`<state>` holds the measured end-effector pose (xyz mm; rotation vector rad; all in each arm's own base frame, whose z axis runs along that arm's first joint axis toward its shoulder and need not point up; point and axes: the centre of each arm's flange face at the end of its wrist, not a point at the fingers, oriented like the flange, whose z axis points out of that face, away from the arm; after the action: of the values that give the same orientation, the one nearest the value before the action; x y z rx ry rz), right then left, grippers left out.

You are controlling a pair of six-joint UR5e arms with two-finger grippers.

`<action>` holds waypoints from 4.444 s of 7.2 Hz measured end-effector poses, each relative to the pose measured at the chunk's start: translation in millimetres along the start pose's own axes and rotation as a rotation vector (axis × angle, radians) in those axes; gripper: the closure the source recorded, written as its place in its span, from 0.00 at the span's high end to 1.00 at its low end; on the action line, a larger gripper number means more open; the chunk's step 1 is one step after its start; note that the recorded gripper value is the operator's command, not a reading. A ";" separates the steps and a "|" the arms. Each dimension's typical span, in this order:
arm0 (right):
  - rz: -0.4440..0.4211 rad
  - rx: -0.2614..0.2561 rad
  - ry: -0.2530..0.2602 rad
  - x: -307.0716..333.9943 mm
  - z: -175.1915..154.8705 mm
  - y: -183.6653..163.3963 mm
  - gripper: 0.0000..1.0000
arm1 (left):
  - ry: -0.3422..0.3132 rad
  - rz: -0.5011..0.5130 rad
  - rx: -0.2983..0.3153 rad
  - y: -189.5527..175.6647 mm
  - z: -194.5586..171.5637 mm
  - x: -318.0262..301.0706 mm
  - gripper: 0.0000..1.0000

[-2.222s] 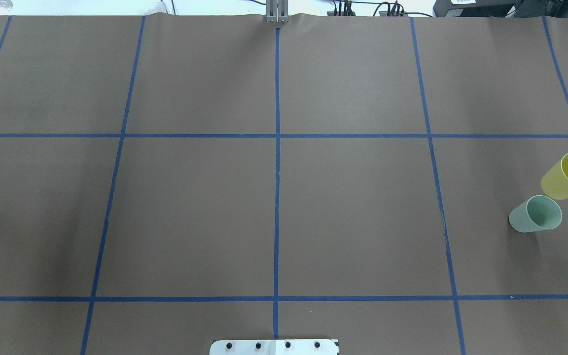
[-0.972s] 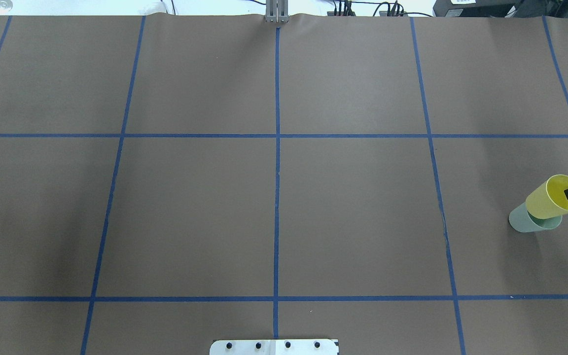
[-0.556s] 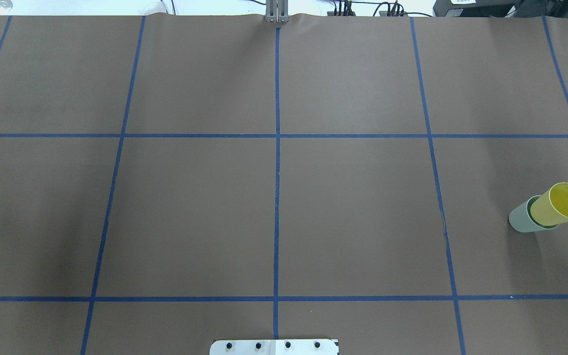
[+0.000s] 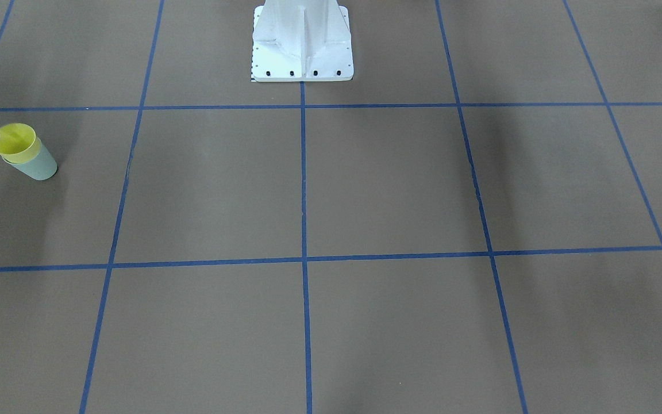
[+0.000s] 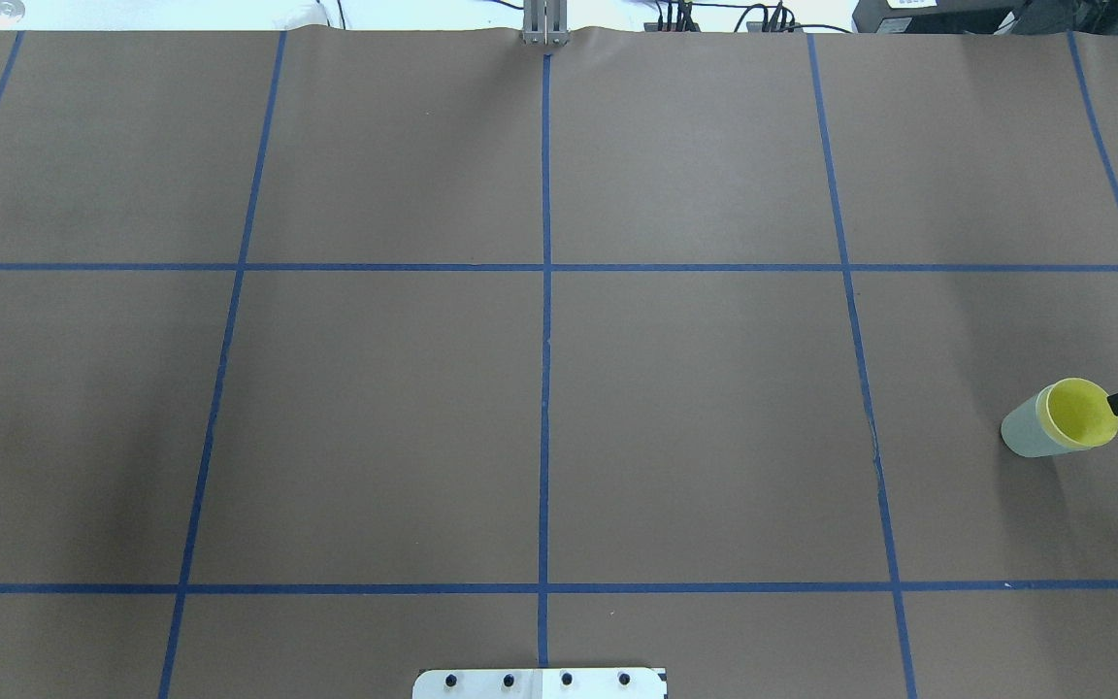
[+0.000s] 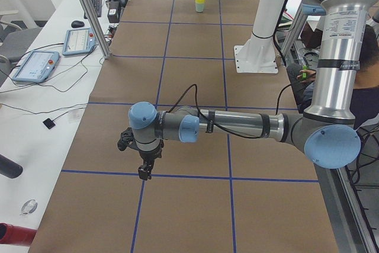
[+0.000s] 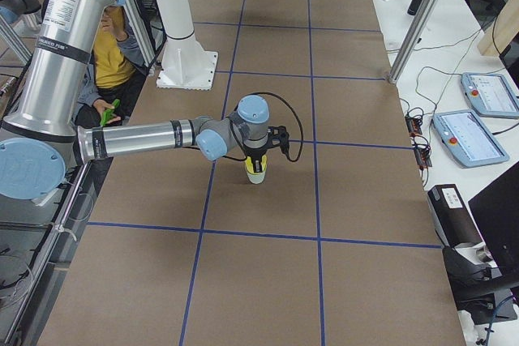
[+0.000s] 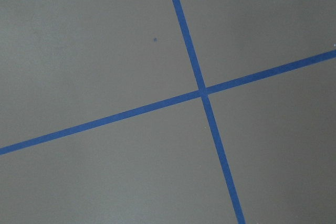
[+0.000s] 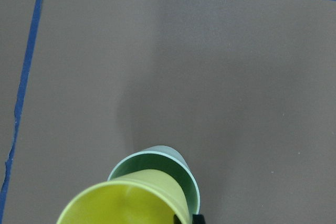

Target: Transfer and stack yellow cup on green cup

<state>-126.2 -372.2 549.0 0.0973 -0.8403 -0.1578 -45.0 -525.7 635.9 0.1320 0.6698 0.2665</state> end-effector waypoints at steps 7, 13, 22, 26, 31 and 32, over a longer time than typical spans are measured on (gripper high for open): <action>0.082 0.096 0.044 75.8 -31.9 -10.1 1.00 | 0.080 -0.009 0.019 4.1 -5.1 10.6 1.00; 0.271 0.028 0.118 215.1 -10.4 82.8 1.00 | 0.103 -0.058 -0.026 57.2 18.9 1.5 1.00; 0.171 -0.047 0.151 195.4 -89.1 42.3 1.00 | 0.102 -0.057 -0.034 79.6 24.0 1.2 1.00; 0.189 -0.078 0.149 206.2 -82.8 46.4 1.00 | 0.101 -0.059 -0.035 80.8 24.2 1.1 1.00; 0.198 -0.083 0.146 208.4 -80.3 47.9 1.00 | 0.101 -0.062 -0.037 81.5 24.7 0.8 1.00; 0.200 -0.085 0.145 209.1 -79.6 48.2 1.00 | 0.101 -0.062 -0.037 81.5 24.7 0.8 1.00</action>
<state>75.5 -360.0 656.6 -0.0544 -0.6926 0.0021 -45.2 -448.3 671.4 0.0630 0.7674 0.2268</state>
